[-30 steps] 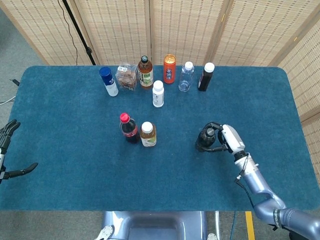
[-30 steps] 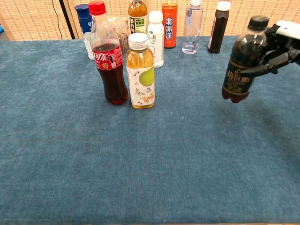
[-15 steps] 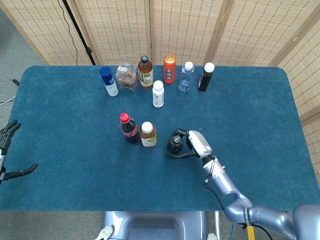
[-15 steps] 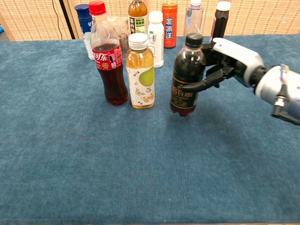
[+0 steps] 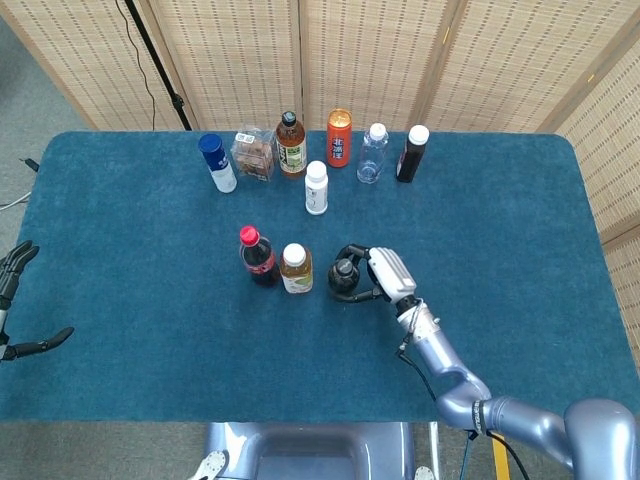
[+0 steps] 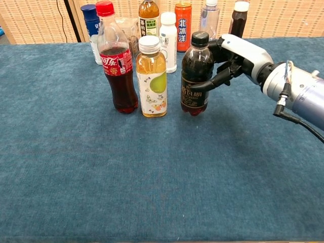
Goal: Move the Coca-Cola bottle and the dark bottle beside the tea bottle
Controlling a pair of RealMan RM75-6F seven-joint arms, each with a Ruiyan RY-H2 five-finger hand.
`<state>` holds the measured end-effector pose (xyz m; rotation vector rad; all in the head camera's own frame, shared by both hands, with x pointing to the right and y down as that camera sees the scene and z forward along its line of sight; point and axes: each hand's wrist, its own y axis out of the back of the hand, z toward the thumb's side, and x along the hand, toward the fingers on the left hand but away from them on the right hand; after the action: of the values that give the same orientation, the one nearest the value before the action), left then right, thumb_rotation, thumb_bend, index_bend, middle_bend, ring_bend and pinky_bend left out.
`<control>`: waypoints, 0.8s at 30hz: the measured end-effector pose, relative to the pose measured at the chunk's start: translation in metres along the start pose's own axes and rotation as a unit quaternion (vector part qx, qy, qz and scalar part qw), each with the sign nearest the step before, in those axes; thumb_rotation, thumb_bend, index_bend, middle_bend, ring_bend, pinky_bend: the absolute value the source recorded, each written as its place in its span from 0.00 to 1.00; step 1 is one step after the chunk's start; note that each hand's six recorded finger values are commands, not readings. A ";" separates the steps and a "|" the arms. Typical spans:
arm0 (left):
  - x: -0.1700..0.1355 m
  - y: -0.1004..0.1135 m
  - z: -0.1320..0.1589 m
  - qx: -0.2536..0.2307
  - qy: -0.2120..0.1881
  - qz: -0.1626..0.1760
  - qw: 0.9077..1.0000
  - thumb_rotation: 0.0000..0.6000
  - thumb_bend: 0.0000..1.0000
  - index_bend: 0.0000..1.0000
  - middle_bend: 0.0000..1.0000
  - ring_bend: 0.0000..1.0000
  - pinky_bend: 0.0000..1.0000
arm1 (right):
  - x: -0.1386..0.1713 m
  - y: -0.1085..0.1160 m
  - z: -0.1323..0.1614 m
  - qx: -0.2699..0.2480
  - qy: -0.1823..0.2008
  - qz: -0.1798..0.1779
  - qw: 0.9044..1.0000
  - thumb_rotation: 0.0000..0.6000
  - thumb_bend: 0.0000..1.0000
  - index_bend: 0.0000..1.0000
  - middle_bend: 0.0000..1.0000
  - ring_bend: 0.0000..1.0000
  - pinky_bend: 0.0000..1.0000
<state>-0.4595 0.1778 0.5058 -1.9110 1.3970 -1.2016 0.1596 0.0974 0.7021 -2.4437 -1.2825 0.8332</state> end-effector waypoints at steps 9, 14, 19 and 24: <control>0.000 0.000 0.001 -0.003 -0.008 0.000 1.000 1.00 0.14 0.00 0.00 0.00 0.00 | -0.003 -0.006 -0.012 0.010 -0.013 -0.007 1.000 1.00 0.59 0.58 0.62 0.66 0.76; 0.000 0.001 0.001 -0.006 -0.008 0.001 1.000 1.00 0.14 0.00 0.00 0.00 0.00 | -0.004 -0.010 -0.014 0.014 -0.013 -0.003 1.000 1.00 0.58 0.55 0.61 0.64 0.76; -0.001 0.002 0.002 -0.008 -0.012 0.004 1.000 1.00 0.14 0.00 0.00 0.00 0.00 | -0.003 -0.012 -0.015 0.022 -0.009 0.004 1.000 1.00 0.26 0.34 0.41 0.44 0.63; -0.002 0.002 0.002 -0.013 -0.014 0.002 1.000 1.00 0.14 0.00 0.00 0.00 0.00 | -0.001 -0.012 -0.017 0.035 -0.006 0.018 0.999 1.00 0.15 0.26 0.25 0.27 0.49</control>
<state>-0.4591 0.1787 0.5022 -1.9344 1.4079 -1.1563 0.1608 0.1038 0.7216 -2.4175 -1.1966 0.8877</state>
